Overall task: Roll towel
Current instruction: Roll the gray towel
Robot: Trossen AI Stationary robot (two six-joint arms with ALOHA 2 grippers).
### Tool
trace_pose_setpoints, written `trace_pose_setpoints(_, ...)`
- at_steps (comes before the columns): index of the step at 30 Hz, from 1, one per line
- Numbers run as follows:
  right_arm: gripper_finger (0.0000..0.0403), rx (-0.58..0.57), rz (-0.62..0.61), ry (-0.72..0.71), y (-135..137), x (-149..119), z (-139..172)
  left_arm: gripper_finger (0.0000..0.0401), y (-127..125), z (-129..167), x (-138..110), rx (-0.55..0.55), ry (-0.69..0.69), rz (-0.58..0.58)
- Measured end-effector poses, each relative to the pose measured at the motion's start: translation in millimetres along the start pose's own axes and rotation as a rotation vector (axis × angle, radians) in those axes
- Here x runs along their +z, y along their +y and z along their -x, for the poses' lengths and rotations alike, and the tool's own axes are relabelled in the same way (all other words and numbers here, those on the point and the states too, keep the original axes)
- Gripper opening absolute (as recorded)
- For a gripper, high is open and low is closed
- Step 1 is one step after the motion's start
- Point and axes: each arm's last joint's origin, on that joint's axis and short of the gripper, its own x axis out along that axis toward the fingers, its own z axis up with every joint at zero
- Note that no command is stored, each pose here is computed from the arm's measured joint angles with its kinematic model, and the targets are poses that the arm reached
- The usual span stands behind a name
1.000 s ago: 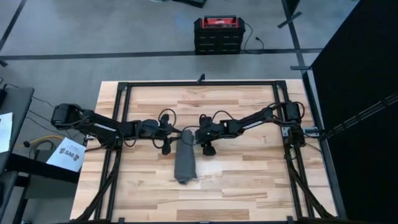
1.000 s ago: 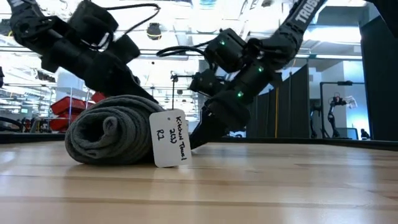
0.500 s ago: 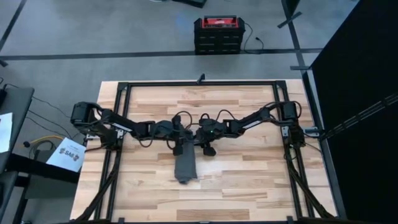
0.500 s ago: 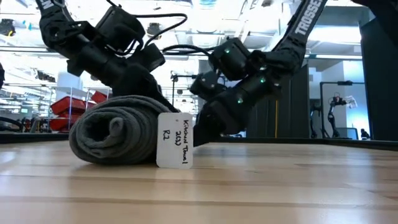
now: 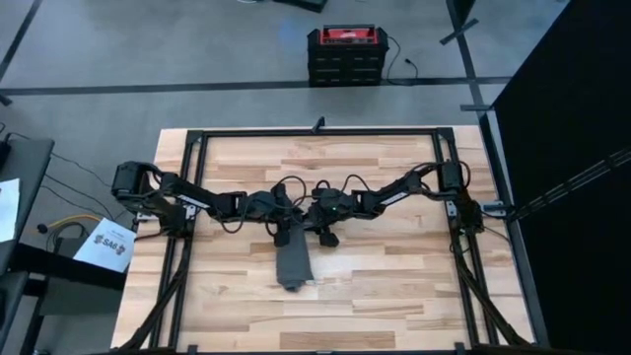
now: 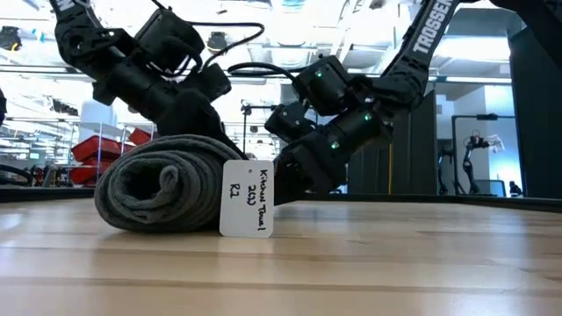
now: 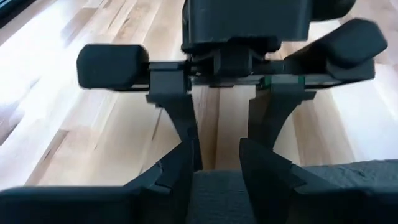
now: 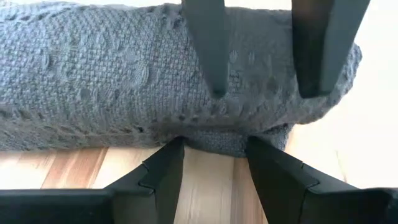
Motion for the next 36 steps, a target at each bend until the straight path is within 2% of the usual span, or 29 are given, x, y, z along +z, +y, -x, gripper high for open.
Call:
trace_pose_setpoints(3,0.0166,0.006,0.006,0.051,-2.0,2.3,7.3,0.0118,-0.1,10.8,9.1,0.000,-0.015,0.000)
trace_pose_setpoints(8,0.0166,-0.006,-0.002,0.091,-10.3,5.3,17.1,0.0118,-1.6,49.5,31.1,0.002,-0.003,0.019)
trace_pose_setpoints(12,0.0166,-0.027,-0.024,0.115,-21.1,0.7,19.3,0.0118,-2.8,67.5,10.6,0.079,0.120,0.099)
trace_pose_setpoints(18,0.0166,-0.025,0.016,0.099,-20.8,2.1,18.7,0.0118,-6.9,58.0,-38.0,0.086,0.121,0.238)
trace_pose_setpoints(22,0.0166,-0.014,0.040,0.085,-16.5,-1.1,5.6,0.0118,-7.9,45.1,-60.1,0.100,0.151,0.264)
trace_pose_setpoints(28,0.0166,-0.007,0.045,0.055,-17.8,4.6,-10.7,0.0118,-11.3,23.4,-70.0,0.087,0.118,0.267)
trace_pose_setpoints(36,0.0166,-0.019,0.080,0.022,-15.0,11.5,-13.7,0.0118,-7.6,24.1,-64.4,0.061,0.073,0.222)
